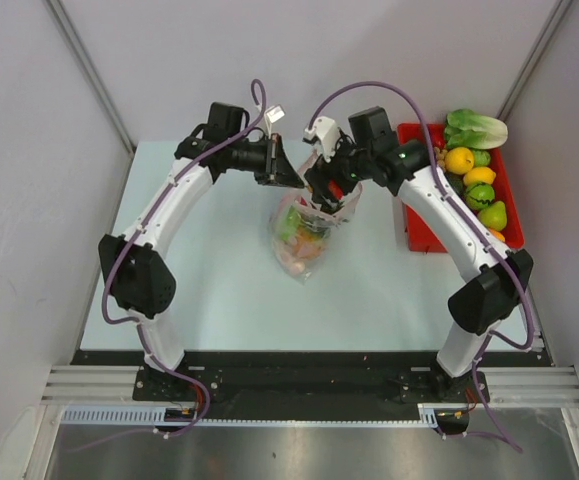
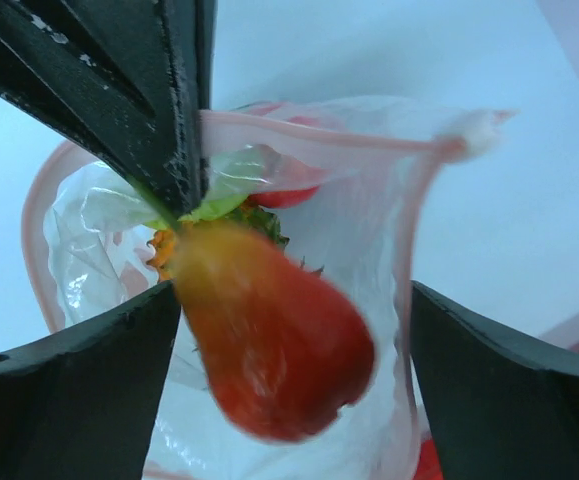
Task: Place the food in the zip-top bag and seal the zipper
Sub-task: Place the fake fruit in the zipper food storage bag, then adjust the zipper food storage bag at the center of the board.
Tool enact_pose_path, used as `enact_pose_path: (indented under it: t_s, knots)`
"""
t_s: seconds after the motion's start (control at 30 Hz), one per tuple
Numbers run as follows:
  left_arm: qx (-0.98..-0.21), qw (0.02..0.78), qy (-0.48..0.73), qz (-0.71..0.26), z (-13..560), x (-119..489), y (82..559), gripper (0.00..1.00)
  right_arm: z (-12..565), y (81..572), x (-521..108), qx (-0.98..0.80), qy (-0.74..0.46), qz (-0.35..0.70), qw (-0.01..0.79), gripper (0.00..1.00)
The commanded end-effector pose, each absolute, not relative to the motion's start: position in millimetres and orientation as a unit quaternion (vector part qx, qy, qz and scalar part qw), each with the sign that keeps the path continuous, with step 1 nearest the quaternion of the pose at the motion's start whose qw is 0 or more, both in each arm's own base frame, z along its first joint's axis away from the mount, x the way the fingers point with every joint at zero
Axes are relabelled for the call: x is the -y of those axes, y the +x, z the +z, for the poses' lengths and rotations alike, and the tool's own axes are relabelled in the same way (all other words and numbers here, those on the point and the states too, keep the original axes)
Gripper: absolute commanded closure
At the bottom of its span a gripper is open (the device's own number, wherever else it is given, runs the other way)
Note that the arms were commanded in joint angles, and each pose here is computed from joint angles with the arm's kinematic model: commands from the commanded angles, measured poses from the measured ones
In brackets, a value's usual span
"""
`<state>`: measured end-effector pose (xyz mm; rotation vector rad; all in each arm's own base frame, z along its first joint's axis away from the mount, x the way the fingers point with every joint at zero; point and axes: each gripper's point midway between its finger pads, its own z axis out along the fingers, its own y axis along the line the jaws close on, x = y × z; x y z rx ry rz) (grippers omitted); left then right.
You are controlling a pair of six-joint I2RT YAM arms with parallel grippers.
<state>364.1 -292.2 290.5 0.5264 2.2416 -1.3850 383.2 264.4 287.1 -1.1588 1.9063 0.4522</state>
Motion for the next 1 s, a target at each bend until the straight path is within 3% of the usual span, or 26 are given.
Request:
enact_pose_path:
  t_s: [0.0, 0.27, 0.43, 0.7, 0.8, 0.93, 0.97]
  knots:
    - [-0.788, 0.266, 0.22, -0.51, 322, 287, 353, 1.0, 303, 386, -267, -0.754, -0.462, 0.155, 0.441, 0.0]
    - [-0.791, 0.267, 0.216, -0.507, 320, 286, 353, 1.0, 356, 374, -241, -0.759, -0.405, 0.205, 0.466, 0.02]
    - [-0.793, 0.267, 0.213, -0.504, 319, 286, 354, 1.0, 325, 391, -186, -0.817, -0.325, 0.226, 0.42, 0.26]
    - [-0.796, 0.266, 0.221, -0.497, 321, 291, 351, 1.0, 310, 362, -206, -0.798, -0.353, 0.317, 0.372, 0.19]
    - [-0.799, 0.265, 0.222, -0.493, 319, 292, 349, 1.0, 289, 360, -212, -0.805, -0.368, 0.304, 0.353, 0.25]
    - [-0.803, 0.271, 0.228, -0.48, 321, 293, 350, 1.0, 288, 349, -220, -0.805, -0.366, 0.334, 0.326, 1.0]
    - [-0.802, 0.282, 0.235, -0.471, 324, 292, 354, 1.0, 303, 339, -227, -0.793, -0.363, 0.365, 0.325, 1.0]
